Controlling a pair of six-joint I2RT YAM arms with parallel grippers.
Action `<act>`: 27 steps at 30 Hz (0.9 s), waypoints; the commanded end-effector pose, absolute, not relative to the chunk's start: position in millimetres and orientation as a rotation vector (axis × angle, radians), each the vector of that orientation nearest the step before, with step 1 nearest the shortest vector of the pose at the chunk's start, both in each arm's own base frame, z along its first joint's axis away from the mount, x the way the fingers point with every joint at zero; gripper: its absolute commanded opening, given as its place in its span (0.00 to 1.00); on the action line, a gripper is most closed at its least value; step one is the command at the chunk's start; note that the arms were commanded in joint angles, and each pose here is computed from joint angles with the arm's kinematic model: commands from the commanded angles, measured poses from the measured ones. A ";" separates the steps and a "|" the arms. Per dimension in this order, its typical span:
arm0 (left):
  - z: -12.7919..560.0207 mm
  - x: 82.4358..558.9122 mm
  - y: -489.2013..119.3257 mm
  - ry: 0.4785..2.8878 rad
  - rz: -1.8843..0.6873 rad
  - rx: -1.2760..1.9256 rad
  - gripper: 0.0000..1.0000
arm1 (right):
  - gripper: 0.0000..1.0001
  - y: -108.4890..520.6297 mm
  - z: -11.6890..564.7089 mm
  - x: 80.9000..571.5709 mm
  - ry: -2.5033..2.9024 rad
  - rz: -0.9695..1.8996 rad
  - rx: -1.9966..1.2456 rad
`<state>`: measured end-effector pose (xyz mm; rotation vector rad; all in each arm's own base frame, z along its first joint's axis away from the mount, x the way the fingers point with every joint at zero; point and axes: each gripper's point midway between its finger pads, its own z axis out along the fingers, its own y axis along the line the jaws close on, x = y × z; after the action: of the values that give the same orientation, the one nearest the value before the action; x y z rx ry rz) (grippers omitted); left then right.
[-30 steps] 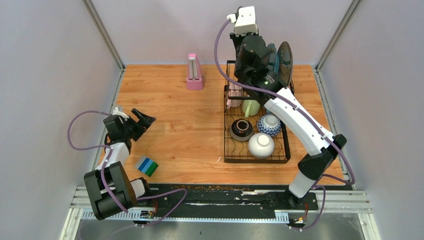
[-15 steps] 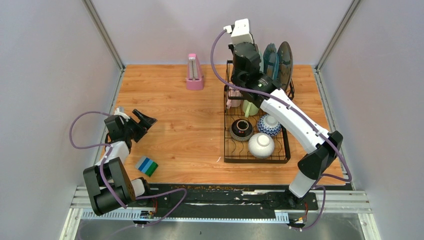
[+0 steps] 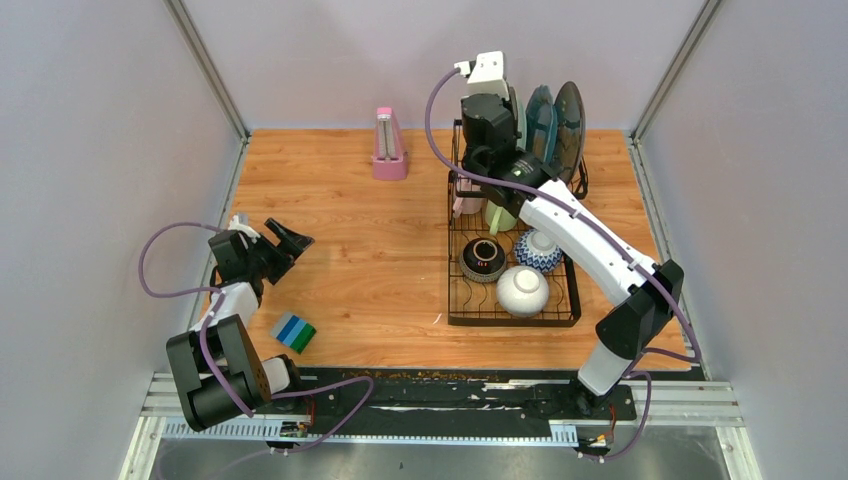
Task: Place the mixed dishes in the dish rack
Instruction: Insert the plate into the dish rack, then reset both arms
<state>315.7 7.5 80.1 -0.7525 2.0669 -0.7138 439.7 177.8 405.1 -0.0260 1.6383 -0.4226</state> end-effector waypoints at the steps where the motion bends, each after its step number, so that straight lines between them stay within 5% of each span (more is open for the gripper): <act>1: 104.6 329.3 9.1 2.015 -0.703 -0.651 1.00 | 0.00 168.5 429.3 430.6 1.579 -0.316 0.133; 6: 106.6 329.3 9.3 2.017 -0.693 -0.644 1.00 | 0.04 173.7 423.3 429.4 1.604 -0.280 0.117; 9: 108.7 330.3 8.3 2.017 -0.695 -0.640 1.00 | 0.53 173.7 422.4 428.8 1.615 -0.281 0.114; 27: 177.9 339.6 -19.1 2.003 -0.519 -0.409 1.00 | 0.87 159.8 499.6 359.3 1.497 0.141 0.085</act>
<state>331.5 -15.8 138.3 -0.5242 2.0357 -0.6534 393.3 187.3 452.9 0.0123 1.6081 0.0026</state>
